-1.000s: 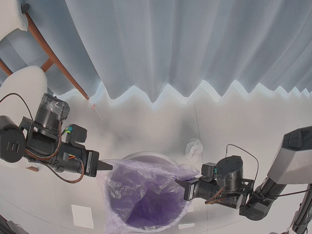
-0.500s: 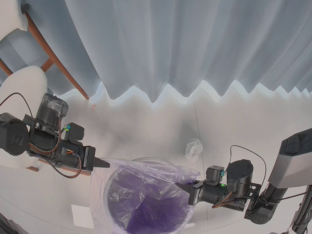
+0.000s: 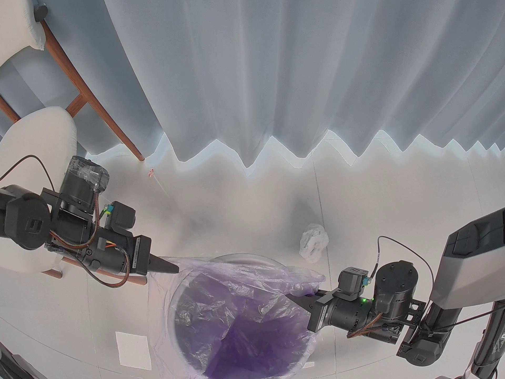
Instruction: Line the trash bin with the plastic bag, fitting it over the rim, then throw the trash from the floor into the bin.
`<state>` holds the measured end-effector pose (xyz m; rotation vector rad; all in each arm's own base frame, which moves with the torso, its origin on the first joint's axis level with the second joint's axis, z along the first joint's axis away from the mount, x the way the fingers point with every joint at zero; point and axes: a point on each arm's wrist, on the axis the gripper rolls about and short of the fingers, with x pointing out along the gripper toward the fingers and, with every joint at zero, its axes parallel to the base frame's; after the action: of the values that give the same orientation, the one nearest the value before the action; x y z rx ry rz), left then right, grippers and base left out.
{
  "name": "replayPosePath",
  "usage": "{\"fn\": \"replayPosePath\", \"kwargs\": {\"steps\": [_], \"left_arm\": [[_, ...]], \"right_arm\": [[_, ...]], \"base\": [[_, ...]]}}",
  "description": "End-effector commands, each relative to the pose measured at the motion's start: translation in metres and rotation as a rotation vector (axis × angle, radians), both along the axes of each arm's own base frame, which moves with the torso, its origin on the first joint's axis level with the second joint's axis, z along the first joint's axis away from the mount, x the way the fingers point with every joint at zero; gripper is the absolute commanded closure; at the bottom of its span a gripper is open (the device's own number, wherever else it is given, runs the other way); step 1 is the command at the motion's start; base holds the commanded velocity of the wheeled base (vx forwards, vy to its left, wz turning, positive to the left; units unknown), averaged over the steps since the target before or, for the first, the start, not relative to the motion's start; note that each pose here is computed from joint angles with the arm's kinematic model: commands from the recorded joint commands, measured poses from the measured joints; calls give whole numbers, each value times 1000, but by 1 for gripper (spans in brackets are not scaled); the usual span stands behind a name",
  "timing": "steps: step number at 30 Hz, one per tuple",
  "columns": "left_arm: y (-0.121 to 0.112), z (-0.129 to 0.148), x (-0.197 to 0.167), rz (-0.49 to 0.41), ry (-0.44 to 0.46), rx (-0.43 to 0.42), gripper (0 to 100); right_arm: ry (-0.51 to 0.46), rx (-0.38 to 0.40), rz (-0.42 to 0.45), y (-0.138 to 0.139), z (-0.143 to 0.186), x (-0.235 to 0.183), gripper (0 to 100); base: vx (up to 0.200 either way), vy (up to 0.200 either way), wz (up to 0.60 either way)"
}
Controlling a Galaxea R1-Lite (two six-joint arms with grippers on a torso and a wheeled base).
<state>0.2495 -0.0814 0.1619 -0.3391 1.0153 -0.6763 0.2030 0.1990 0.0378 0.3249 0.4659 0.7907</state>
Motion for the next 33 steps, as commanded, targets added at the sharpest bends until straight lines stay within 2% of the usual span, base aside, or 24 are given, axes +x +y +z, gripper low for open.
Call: {"fn": "replayPosePath", "kwargs": {"steps": [1,4,8,18,29,33], "left_arm": [[0,-5,2,3,18,3,100],[1,-5,5,9,15,1,100],[-1,-4,7,2,0,-3,100],[-8,-6,15,-10,3,-4,100],[0,-25,13,8,74,17,100],[0,-25,11,8,72,16,100]], "right_arm": [[-4,13,-3,0,1,0,100],[7,6,-2,-3,0,-2,100],[32,-23,41,-4,-6,-10,100],[-3,-36,118,2,-4,-16,100],[-43,8,102,-1,10,-13,100],[-52,32,95,-3,18,-14,100]], "base": [[0,0,0],[0,0,0],[0,0,0],[0,0,0],[0,0,0],[0,0,0]]}}
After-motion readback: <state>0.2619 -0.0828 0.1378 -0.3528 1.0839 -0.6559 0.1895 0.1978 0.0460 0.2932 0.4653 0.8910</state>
